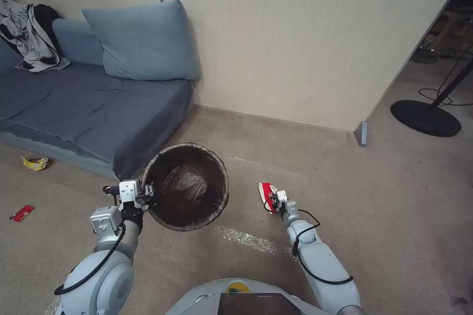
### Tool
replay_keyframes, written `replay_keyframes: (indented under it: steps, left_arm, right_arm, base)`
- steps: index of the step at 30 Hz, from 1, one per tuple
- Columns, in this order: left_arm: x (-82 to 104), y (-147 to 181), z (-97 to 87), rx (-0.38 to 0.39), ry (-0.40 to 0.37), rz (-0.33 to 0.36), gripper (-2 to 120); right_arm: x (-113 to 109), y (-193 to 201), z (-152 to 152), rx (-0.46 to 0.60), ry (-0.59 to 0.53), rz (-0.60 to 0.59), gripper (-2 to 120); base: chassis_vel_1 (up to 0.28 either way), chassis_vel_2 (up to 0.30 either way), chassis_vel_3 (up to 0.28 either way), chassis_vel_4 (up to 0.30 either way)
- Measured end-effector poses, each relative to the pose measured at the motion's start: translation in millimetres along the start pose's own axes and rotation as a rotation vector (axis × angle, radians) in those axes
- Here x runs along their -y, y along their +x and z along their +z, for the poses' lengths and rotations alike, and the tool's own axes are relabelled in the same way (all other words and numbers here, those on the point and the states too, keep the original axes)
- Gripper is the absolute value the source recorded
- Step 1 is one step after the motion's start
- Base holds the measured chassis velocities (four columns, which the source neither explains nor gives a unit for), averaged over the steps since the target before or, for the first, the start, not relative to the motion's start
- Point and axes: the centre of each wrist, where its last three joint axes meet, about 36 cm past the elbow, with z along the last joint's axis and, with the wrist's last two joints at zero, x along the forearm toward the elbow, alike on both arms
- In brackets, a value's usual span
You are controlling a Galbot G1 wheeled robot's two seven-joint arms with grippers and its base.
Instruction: Pick up the trash bin, then pick up the garbage from the floor and place it into the trash bin.
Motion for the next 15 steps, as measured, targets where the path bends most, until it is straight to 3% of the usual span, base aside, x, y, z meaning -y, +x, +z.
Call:
replay_keyframes:
  steps: [3,7,15]
  left_arm:
    - [0.2,1,-0.5,0.001,0.000,0.001,0]
    - [0.6,2,-2.1,0.004,-0.002,0.004,0]
    - [1.1,2,-2.5,0.005,-0.001,0.006,0]
  right_arm:
    - [2,5,-10,0.036,0.008,0.002,0]
    - [13,36,-52,0.151,0.031,-0.010,0]
    - [32,90,-89,0.220,0.044,-0.043,0]
  base:
    - [0.000,0.000,0.000,0.000]
    - [0.000,0.000,0.000,0.000]
    - [0.000,0.000,0.000,0.000]
